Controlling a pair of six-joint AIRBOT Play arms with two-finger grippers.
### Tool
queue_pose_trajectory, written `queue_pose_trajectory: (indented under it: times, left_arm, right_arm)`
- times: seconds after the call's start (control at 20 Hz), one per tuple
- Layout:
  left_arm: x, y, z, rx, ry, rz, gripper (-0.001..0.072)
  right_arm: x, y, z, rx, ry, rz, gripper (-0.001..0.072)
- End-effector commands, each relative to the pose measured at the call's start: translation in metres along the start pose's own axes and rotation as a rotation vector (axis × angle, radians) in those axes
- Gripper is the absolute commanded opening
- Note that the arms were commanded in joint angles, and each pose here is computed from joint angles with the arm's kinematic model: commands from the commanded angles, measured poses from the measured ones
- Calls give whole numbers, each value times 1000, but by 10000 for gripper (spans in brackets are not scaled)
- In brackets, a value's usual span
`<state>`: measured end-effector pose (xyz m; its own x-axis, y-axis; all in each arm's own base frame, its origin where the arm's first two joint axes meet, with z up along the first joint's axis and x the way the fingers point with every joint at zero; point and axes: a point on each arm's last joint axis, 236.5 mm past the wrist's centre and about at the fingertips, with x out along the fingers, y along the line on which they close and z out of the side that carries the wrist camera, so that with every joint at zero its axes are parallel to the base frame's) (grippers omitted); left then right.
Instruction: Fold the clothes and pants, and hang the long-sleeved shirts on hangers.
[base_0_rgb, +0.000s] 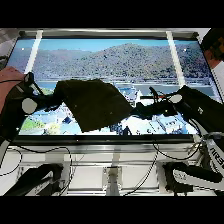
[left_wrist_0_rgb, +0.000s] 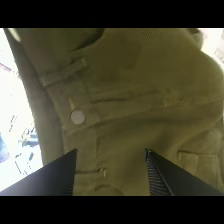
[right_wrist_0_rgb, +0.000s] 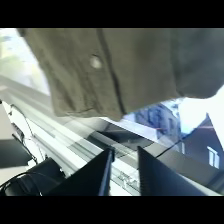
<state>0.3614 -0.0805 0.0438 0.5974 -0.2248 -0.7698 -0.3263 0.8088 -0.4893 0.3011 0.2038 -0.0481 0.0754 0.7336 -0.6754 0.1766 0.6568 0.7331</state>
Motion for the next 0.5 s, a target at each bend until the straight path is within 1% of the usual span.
queue_pose_trajectory:
  times: [0.0, 0.1, 0.15, 0.2, 0.25, 0.35, 0.4, 0.45]
  left_arm:
    - [2, 13, -18, -34, 59, 38, 421]
    - [5, 26, -40, -35, 133, 80, 416]
    - [8, 29, -50, -57, 162, 78, 398]
    - [11, 27, -58, -82, 180, 59, 348]
    - [15, 22, -65, -107, 198, 25, 347]
    - [23, 27, -73, -127, 201, 15, 347]
    - [26, 33, -79, -119, 207, 25, 346]
    - [26, 38, -87, -73, 235, 35, 346]
  right_arm:
    - [-1, -32, -21, 33, 60, -115, 344]
    - [-1, -33, -23, 38, 68, -121, 358]
    - [0, -33, -15, 41, 32, -119, 358]
    - [0, -32, -7, 58, 0, -115, 358]
    - [1, -32, -3, 76, -18, -113, 358]
    - [3, -33, 1, 119, -33, -107, 395]
    - [4, -31, 2, 131, -32, -95, 395]
    - [5, -29, 2, 141, -30, -84, 395]
